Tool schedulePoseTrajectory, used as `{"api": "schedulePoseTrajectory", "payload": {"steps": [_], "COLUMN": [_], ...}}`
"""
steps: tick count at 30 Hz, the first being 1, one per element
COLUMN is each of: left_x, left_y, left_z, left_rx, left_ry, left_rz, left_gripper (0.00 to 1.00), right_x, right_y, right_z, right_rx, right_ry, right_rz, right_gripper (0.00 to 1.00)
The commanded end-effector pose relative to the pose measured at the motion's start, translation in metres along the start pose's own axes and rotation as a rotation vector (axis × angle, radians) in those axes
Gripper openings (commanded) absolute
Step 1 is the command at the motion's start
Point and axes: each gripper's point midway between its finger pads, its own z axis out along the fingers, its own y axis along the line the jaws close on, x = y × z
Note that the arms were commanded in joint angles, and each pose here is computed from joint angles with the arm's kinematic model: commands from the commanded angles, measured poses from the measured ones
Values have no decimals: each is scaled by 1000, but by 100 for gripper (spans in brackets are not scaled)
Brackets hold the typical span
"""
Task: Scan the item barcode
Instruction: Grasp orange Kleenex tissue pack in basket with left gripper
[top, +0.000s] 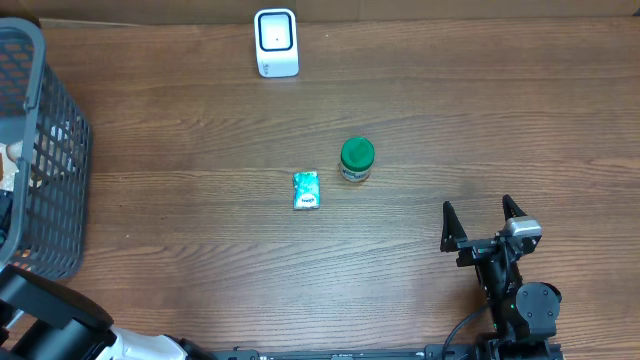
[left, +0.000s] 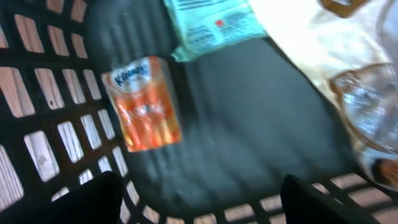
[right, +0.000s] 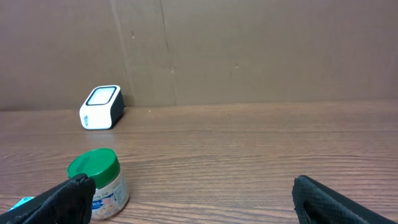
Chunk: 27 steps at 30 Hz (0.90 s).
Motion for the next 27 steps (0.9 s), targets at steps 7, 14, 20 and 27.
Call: {"api": "schedulePoseTrajectory", "payload": {"steps": [7, 14, 20, 27], "left_x": [12, 13, 6, -1], "left_y": [21, 27, 30, 29], "left_z": [41, 48, 55, 73], "left_rx": [-87, -126, -159, -171], "left_ry": [39, 43, 16, 0], "left_rz": [-10, -4, -4, -4], "left_gripper": [80, 75, 76, 70], "right_x": [3, 3, 3, 3], "right_y": [2, 2, 2, 2], "right_z": [0, 0, 0, 0], "right_rx": [-12, -12, -12, -12], "right_ry": [0, 0, 0, 0], "right_rz": [4, 4, 4, 4], "right_gripper": [100, 100, 100, 100]}}
